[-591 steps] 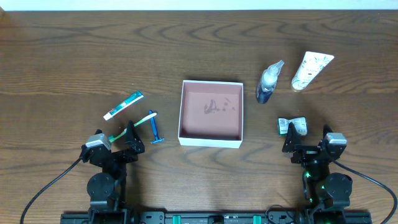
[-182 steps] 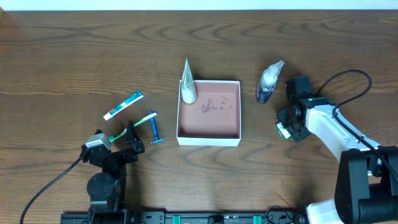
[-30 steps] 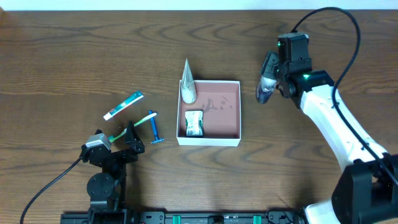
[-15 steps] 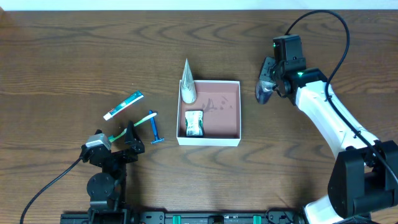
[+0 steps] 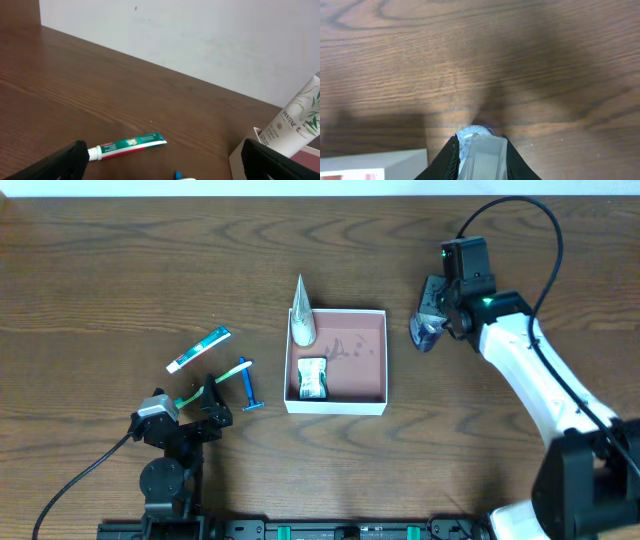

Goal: Pack container
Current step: 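Move the right gripper to the blue foam soap bottle and grasp it, then carry the soap bottle into the box beside the Pantene tube and release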

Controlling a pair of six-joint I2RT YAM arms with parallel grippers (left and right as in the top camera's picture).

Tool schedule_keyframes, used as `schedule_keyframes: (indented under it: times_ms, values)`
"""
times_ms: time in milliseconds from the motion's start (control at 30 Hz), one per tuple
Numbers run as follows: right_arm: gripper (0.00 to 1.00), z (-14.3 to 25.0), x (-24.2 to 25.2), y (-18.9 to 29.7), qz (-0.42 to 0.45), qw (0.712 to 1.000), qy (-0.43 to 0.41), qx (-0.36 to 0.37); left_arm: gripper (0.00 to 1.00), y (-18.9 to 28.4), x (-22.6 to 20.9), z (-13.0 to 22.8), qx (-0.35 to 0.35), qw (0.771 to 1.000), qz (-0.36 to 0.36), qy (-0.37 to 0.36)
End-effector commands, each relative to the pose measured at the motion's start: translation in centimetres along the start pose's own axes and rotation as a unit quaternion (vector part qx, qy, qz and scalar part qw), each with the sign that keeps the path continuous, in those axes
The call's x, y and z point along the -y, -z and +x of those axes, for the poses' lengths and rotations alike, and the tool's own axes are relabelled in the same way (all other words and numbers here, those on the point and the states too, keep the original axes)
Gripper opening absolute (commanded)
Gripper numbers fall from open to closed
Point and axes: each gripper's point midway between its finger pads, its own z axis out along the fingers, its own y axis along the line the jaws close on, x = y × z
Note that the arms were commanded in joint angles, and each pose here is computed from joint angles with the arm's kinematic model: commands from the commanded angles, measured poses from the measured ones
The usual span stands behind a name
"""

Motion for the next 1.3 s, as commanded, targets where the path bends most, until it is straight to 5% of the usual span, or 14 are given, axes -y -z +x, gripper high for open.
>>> schedule_keyframes:
  times_ms: [0, 400, 933, 1267]
  values:
    - [0.17, -3.5, -1.5, 6.3, -0.041, 0.996, -0.005, 0.076, 0.98, -0.1, -0.8, 1.7, -0.023, 1.0, -0.014, -0.009]
    - [0.17, -1.0, -5.5, 15.4, -0.153, 0.983, -0.077, 0.063, 0.98, -0.1, -0.8, 1.7, -0.023, 1.0, -0.014, -0.009]
    - [0.18, 3.5, -13.5, 9.3, -0.177, 0.98, -0.093, -0.01, 0.98, -0.1, -0.8, 1.7, -0.023, 1.0, -0.014, -0.009]
    - [0.19, 3.9, -14.6, 6.1, -0.142, 0.985, -0.094, 0.014, 0.98, -0.1, -0.8, 1.7, -0.023, 1.0, -0.014, -0.009]
